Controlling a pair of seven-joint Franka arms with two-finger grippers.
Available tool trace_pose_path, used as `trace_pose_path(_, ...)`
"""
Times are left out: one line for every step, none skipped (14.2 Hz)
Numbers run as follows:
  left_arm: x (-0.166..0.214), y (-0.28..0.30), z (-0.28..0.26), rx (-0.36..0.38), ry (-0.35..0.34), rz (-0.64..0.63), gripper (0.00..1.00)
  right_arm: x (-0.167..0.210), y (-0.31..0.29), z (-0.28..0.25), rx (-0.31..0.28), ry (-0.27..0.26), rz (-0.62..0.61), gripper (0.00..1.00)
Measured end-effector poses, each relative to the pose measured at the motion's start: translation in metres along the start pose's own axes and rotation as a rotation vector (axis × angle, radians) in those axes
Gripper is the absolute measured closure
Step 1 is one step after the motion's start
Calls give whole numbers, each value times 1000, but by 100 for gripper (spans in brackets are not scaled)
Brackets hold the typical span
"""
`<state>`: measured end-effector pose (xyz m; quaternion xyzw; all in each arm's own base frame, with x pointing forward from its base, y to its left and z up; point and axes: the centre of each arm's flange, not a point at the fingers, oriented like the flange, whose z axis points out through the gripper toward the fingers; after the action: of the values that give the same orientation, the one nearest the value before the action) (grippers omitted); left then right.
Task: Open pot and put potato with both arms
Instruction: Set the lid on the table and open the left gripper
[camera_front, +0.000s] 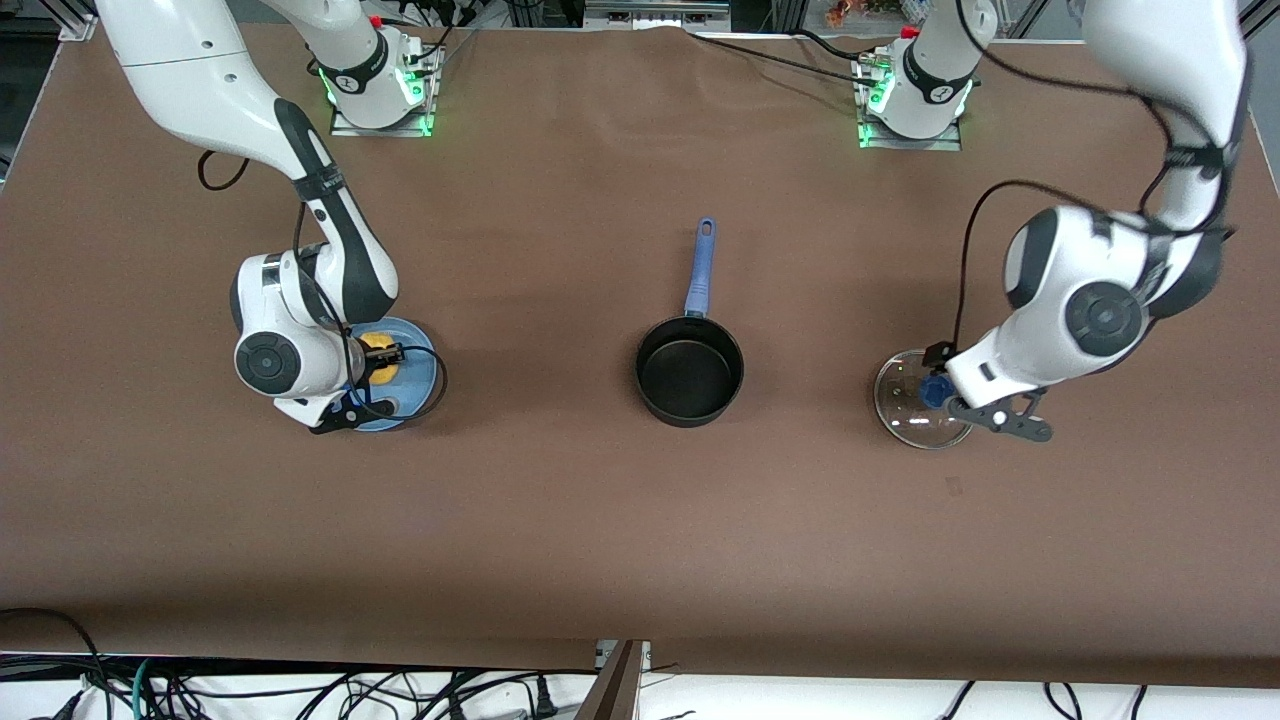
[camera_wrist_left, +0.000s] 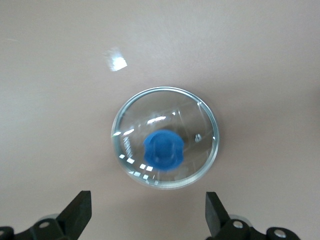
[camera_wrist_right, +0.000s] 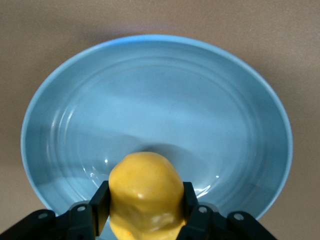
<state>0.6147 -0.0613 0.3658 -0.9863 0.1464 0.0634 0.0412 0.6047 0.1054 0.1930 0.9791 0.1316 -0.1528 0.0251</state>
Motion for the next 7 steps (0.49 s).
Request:
trace_pose_path(-9,-1,-31,-2,14,-10,0,0,0,-1,0,3,0,39)
trace_pose_path(-20,-1,-61,-12,19,-21,0,2,0,-5,-1,12,-1,39)
trace_pose_path(-32,0,-90,-30,7,-32,0,5,-2,-15,-1,25,-4,39)
trace_pose_path(-43,0,-115,-44,-15,-37,0,9,-4,-30,7,38,-4,39)
trace_pose_path(-52,-1,-142,-51,-35,-42,0,11,-10,-55,32,49,0,39)
trace_pose_path(-57,-1,-164,-55,-40,-44,0,12,-19,-83,73,52,14,39)
trace_pose_path(-60,-2,-182,-55,-30,-45,0,11,-31,-113,119,54,45,39)
